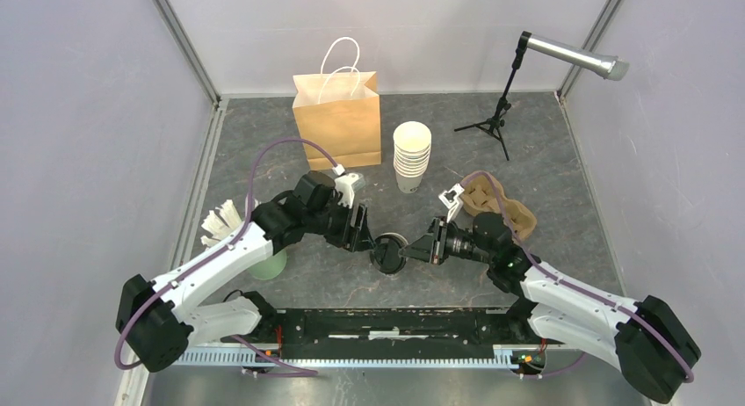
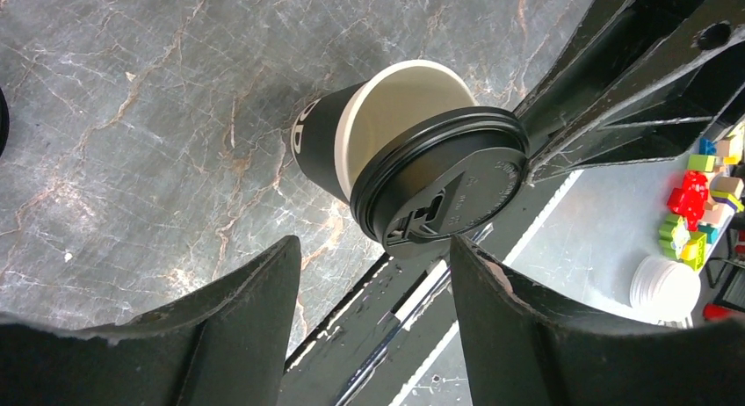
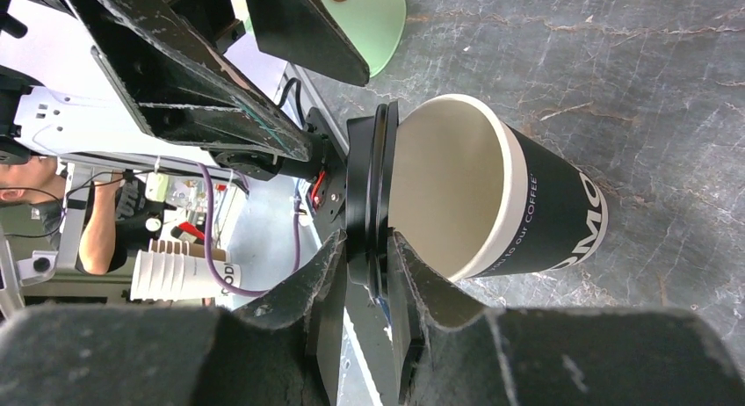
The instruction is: Pack the takeout coffee
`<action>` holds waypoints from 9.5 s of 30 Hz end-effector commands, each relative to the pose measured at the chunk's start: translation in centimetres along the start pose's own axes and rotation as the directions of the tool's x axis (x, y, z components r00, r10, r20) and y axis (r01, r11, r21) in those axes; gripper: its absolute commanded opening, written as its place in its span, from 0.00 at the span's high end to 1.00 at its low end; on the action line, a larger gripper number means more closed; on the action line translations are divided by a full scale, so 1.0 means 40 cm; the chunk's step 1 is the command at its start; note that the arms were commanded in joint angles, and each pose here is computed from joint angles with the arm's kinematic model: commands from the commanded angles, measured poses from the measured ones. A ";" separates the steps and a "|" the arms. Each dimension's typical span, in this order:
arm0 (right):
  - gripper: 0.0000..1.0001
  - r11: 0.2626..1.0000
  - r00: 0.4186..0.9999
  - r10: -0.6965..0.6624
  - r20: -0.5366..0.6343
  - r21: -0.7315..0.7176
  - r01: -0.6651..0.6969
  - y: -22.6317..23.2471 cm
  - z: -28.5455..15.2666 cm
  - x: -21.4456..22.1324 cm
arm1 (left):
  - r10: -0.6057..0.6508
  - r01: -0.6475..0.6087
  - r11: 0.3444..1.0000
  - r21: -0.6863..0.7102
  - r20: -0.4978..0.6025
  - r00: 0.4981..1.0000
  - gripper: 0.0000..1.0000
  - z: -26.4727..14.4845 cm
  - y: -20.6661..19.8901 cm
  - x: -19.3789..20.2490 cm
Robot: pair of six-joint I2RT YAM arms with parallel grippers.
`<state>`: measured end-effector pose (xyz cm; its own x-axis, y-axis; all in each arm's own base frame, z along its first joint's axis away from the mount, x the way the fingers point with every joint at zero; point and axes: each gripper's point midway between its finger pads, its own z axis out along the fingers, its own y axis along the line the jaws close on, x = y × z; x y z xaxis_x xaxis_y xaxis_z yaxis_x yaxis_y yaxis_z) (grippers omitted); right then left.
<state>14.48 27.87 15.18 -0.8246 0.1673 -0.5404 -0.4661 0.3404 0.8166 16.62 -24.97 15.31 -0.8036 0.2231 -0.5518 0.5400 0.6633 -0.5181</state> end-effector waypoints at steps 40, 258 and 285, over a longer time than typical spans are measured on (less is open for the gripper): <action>0.70 1.000 0.998 -0.003 0.057 -0.006 0.003 -0.046 -0.013 -0.094 | -0.056 0.056 0.998 0.009 0.022 0.998 0.39 0.075 -0.035 -0.061; 0.33 0.815 0.845 -0.520 0.129 0.370 0.445 0.015 -0.140 -0.266 | -0.055 0.072 0.962 -0.264 0.069 0.996 0.92 -0.071 -0.059 -0.093; 0.31 0.794 0.807 -0.554 0.206 0.422 0.438 0.015 -0.186 -0.281 | -0.058 0.037 0.974 -0.223 -0.091 0.994 0.92 0.152 -0.081 -0.151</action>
<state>20.95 18.84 22.90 -0.3656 0.1351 -0.9209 -0.5708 0.7490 0.3365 20.44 -31.46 15.21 -0.8846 0.2243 -0.4089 0.3853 0.8455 -0.3697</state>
